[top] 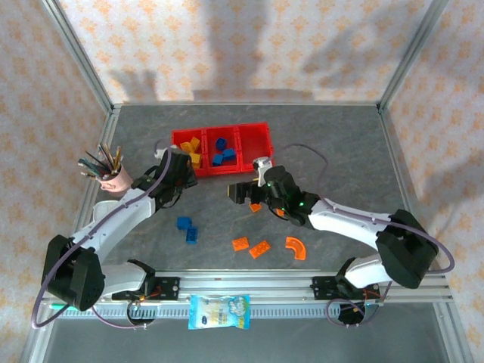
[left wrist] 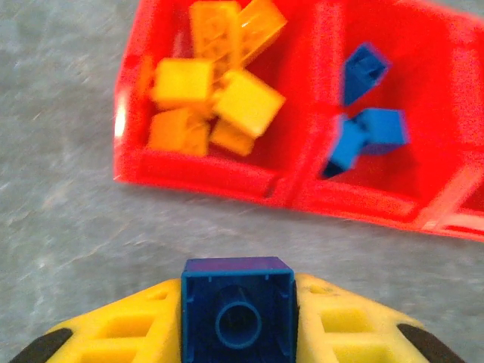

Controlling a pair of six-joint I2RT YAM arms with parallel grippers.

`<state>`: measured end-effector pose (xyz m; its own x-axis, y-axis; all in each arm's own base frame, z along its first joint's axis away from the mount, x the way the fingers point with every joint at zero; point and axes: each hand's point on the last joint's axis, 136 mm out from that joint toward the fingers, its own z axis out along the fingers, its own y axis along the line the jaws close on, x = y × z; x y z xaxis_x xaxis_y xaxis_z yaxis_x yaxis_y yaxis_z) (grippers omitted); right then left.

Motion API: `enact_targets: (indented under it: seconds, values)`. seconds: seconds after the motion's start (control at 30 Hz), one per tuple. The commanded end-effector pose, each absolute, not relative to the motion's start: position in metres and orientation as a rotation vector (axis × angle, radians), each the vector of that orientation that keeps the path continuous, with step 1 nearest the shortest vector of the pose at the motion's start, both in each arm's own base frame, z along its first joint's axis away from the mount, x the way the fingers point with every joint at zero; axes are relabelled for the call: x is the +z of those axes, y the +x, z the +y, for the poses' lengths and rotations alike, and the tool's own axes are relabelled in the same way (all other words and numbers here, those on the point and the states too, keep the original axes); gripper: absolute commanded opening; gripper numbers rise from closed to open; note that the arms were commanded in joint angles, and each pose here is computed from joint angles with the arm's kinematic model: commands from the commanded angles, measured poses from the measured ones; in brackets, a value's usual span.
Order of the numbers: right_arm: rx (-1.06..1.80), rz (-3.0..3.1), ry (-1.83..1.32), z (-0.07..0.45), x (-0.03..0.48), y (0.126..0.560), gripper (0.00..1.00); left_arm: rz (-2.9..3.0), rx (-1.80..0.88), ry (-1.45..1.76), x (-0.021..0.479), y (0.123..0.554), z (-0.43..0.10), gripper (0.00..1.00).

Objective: Sort the legos into containers by color
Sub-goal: Place the lego in the container.

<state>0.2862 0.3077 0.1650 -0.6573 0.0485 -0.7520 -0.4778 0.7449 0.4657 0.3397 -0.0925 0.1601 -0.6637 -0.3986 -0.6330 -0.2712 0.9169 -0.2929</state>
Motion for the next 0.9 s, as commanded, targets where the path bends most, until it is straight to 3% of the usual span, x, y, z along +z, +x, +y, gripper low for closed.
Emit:
enact_targets:
  seconds: [0.0, 0.3, 0.7, 0.87]
  values:
    - [0.818, 2.127, -0.258, 0.295, 0.180, 0.295, 1.00, 2.320, -0.180, -0.376, 0.184, 0.355, -0.108, 0.33]
    - [0.734, 2.144, -0.142, 0.263, 0.168, 0.311, 1.00, 2.252, -0.122, -0.321, 0.209, 0.434, -0.142, 0.32]
    - [0.707, 2.170, -0.065, 0.239, 0.154, 0.324, 1.00, 2.316, 0.042, -0.359, 0.146, 0.521, -0.154, 0.34]
    - [0.712, 2.164, -0.073, 0.239, 0.157, 0.324, 1.00, 2.335, 0.049, -0.360, 0.131, 0.540, -0.156, 0.46]
